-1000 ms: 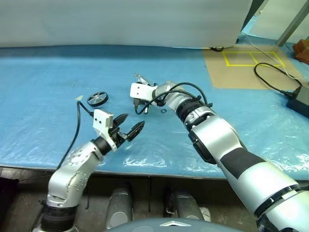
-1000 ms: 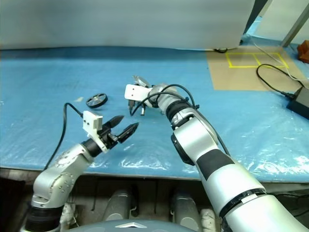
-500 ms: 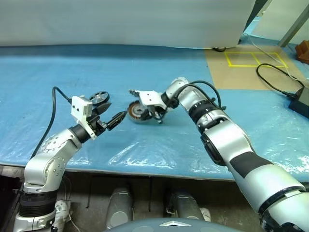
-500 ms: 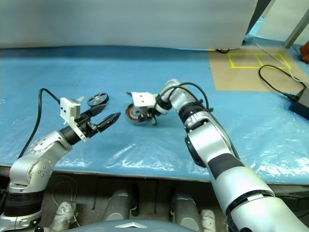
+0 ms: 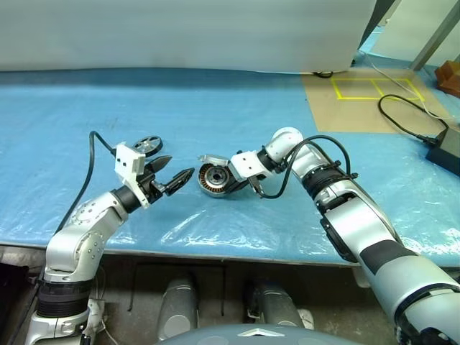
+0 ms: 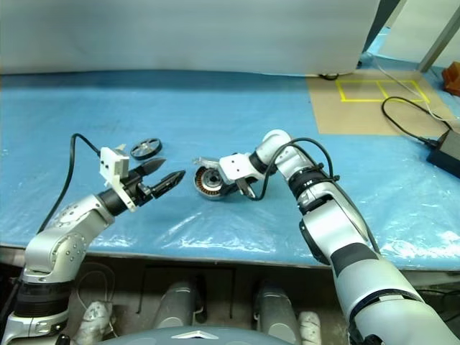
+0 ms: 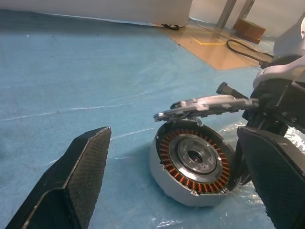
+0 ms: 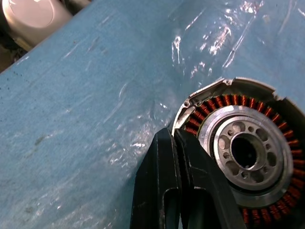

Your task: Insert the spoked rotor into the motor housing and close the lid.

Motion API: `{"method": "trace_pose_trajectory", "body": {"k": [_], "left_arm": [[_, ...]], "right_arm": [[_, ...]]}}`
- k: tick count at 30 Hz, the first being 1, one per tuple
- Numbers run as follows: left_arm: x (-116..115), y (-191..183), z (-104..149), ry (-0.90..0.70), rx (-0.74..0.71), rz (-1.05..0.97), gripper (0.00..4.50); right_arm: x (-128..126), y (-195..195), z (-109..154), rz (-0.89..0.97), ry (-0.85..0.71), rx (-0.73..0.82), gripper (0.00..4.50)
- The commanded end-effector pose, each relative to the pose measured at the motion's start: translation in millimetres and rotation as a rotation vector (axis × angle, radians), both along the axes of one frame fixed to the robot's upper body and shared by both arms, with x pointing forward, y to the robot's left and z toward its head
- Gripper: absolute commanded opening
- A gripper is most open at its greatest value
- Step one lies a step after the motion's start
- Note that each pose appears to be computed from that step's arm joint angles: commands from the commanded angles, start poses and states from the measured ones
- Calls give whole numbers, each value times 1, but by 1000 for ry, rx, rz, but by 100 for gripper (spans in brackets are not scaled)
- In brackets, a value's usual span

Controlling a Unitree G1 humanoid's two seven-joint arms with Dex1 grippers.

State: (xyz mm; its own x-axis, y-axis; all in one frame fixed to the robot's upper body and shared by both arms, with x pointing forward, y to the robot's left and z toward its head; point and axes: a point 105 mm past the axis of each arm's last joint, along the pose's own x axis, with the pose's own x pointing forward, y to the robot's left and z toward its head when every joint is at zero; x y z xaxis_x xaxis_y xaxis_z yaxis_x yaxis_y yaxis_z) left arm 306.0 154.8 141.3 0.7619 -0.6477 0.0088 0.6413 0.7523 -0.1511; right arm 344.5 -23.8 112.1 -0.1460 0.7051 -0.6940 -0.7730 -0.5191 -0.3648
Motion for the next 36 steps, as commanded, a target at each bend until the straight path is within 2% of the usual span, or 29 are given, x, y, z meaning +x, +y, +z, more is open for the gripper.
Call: {"method": "trace_pose_trajectory", "body": {"k": [1, 7, 13, 18, 25, 31, 34, 36], "left_arm": [[1, -5, 12, -52, -4, -16, 450], [1, -9, 11, -51, -6, -21, 450], [0, -10, 9, -47, -6, -21, 450], [2, -8, 9, -45, -2, -18, 450], [2, -10, 11, -49, 1, -26, 450], [-8, -11, 16, -61, -18, -58, 450], [-12, -8, 14, -55, -3, -70, 450], [-13, -4, 13, -52, 9, -69, 450]], "right_arm": [[-1, 20, 20, 57, -64, 85, 2], [11, 18, 21, 8, -114, 56, 2], [-2, 6, 7, 94, -79, -21, 2], [-6, 12, 4, 115, -70, -7, 2], [-3, 18, 18, 93, -60, 32, 2], [1, -11, 39, 6, 13, 37, 2], [0, -39, 40, -95, 69, 55, 60], [3, -57, 41, -196, 123, 88, 120]]}}
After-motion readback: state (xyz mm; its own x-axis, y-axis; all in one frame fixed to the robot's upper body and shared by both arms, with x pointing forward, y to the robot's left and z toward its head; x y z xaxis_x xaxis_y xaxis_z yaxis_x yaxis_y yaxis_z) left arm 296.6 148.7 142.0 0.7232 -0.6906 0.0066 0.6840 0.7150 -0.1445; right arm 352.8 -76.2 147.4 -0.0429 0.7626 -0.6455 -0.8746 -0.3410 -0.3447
